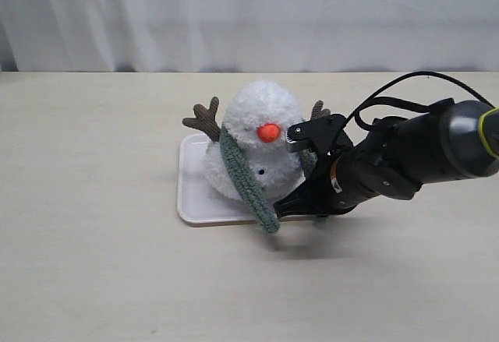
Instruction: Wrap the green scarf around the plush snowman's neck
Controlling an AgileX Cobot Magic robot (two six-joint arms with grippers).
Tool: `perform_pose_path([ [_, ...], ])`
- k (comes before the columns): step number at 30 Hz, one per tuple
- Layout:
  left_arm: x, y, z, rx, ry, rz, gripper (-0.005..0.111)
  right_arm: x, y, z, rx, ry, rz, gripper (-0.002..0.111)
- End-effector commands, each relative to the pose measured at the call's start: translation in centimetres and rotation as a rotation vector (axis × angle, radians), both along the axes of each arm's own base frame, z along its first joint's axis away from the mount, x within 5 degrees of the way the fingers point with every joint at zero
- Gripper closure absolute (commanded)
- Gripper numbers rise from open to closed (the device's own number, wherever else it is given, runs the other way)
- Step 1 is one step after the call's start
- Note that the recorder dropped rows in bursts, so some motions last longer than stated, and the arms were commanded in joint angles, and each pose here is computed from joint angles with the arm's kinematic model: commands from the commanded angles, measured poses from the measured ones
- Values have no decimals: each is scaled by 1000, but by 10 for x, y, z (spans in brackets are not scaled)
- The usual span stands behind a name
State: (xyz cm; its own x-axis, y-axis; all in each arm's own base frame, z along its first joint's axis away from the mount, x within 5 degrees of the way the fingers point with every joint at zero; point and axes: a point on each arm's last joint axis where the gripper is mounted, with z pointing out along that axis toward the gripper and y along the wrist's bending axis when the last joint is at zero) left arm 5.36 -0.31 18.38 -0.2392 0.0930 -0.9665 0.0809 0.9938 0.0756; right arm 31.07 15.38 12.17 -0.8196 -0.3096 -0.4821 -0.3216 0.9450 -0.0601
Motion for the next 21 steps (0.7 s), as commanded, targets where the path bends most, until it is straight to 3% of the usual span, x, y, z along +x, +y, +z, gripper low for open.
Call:
perform_pose_path([
  [1, 0, 0, 0, 0, -12, 3, 107, 0, -1, -1, 13, 3, -7, 104],
  [21, 0, 0, 0, 0, -12, 3, 107, -11, 2, 20, 101, 69, -49, 104],
])
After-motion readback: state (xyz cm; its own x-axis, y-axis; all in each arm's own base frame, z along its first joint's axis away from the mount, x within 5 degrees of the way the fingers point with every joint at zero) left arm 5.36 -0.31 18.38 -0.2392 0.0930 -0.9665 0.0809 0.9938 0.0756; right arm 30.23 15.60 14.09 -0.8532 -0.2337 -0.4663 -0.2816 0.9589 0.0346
